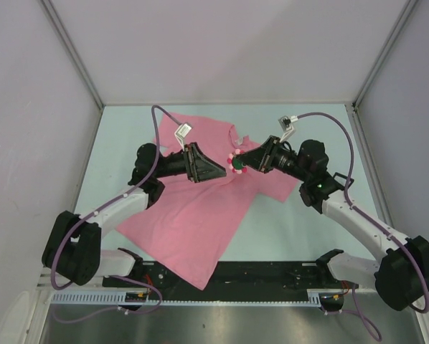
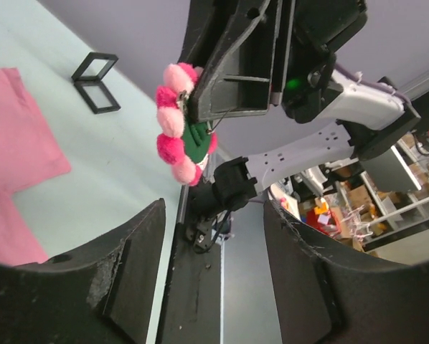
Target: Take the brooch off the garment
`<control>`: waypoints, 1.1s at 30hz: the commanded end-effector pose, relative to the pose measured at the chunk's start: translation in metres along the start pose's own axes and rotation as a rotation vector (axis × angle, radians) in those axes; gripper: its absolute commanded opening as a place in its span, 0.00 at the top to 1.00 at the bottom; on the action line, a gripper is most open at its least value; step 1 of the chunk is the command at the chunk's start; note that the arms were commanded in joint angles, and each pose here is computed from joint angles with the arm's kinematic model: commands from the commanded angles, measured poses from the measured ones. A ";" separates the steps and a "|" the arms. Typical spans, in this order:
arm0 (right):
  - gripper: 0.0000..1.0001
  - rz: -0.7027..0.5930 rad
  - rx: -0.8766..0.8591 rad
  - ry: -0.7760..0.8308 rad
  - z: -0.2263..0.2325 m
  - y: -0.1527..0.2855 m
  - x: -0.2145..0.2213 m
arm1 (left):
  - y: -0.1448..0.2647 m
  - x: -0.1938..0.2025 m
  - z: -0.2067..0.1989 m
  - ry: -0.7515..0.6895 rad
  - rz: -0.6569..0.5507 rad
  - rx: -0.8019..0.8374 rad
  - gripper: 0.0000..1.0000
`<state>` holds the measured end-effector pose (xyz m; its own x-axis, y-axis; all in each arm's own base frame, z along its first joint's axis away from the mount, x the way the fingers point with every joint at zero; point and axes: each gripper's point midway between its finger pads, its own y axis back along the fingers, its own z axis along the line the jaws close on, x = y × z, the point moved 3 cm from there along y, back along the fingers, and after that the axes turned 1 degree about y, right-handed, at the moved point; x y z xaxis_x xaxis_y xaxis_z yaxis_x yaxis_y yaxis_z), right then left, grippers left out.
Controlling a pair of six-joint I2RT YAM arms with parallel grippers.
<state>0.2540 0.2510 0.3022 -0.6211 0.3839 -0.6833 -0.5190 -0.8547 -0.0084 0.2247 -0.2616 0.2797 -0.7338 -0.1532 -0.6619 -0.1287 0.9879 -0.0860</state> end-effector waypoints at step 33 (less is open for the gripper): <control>1.00 -0.068 -0.116 0.011 0.028 -0.009 -0.002 | -0.007 -0.011 0.013 0.065 -0.135 -0.074 0.47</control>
<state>0.2528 0.2664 0.3036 -0.6130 0.4204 -0.6690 -0.5161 -0.8541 -0.0638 0.2375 -0.2670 0.2691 -0.7880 -0.2518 -0.5618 -0.2386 0.9661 -0.0985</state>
